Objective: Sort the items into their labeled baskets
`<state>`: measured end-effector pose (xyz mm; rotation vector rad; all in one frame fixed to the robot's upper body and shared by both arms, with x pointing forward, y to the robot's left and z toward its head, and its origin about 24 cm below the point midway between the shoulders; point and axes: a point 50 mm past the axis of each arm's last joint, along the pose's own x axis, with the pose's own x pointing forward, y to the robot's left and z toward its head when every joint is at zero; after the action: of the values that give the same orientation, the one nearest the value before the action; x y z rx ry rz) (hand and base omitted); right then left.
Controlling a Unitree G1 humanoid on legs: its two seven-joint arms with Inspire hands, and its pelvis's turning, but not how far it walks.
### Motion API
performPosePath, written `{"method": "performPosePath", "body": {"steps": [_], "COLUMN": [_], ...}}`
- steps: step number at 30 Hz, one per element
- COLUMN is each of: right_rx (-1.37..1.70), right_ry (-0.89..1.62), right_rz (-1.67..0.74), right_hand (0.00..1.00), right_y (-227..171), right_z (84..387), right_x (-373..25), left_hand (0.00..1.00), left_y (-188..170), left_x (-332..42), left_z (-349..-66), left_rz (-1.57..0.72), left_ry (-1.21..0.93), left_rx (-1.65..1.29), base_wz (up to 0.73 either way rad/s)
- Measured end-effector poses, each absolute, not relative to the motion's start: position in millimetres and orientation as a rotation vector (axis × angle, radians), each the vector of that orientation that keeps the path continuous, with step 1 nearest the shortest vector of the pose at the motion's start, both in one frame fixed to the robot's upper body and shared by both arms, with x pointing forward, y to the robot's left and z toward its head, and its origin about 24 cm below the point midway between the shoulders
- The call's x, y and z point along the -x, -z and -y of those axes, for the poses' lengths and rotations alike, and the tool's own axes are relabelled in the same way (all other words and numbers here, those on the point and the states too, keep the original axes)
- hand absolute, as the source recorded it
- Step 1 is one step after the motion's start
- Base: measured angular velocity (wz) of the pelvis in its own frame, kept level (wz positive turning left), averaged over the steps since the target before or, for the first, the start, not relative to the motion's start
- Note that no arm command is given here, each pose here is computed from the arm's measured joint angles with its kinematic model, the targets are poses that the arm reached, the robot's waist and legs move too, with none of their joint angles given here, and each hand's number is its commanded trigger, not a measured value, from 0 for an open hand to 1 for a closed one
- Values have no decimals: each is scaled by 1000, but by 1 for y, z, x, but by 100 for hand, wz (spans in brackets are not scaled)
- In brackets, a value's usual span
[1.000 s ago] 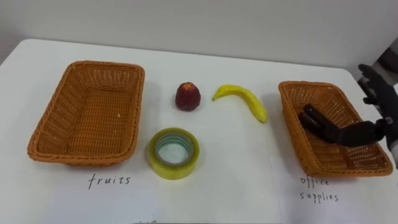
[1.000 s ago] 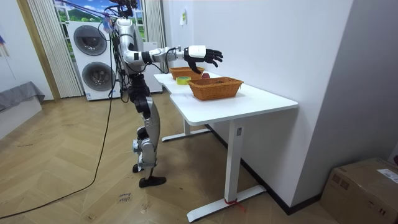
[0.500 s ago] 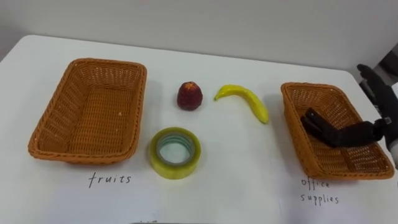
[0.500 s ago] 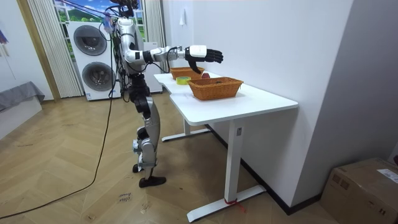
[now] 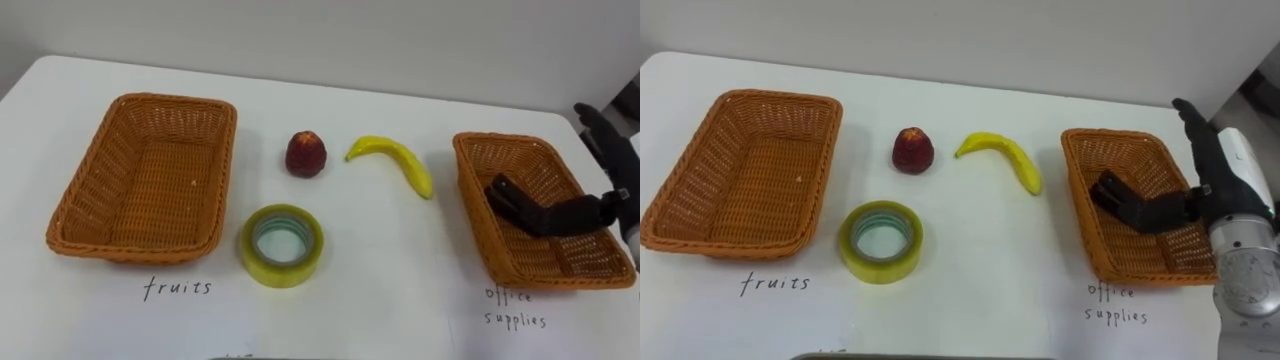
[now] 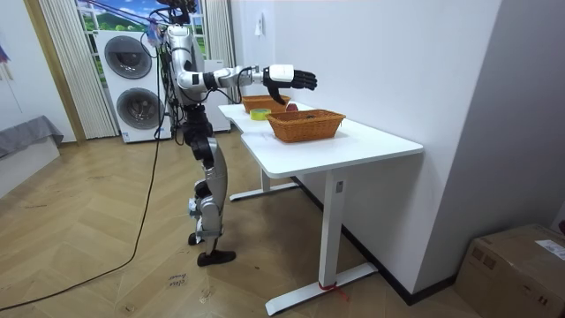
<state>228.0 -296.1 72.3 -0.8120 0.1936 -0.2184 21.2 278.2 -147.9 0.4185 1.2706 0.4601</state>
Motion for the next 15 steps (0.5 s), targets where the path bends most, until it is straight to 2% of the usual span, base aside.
{"method": "performPosePath", "body": {"steps": [9,15], "right_rx": [788,766], "right_ry": [231,238], "right_rz": [-136,2], "right_hand": [0,0], "right_y": [-82,-109], "right_z": [292,283], "right_x": [-229,-235], "left_hand": [0,0], "left_y": [149,149], "left_x": [-18,-16], "left_z": [-278,-279], "left_rz": [-1282,-1282], "left_ry": [-460,-460], "left_rx": [-421,-424], "base_wz": [0,0]}}
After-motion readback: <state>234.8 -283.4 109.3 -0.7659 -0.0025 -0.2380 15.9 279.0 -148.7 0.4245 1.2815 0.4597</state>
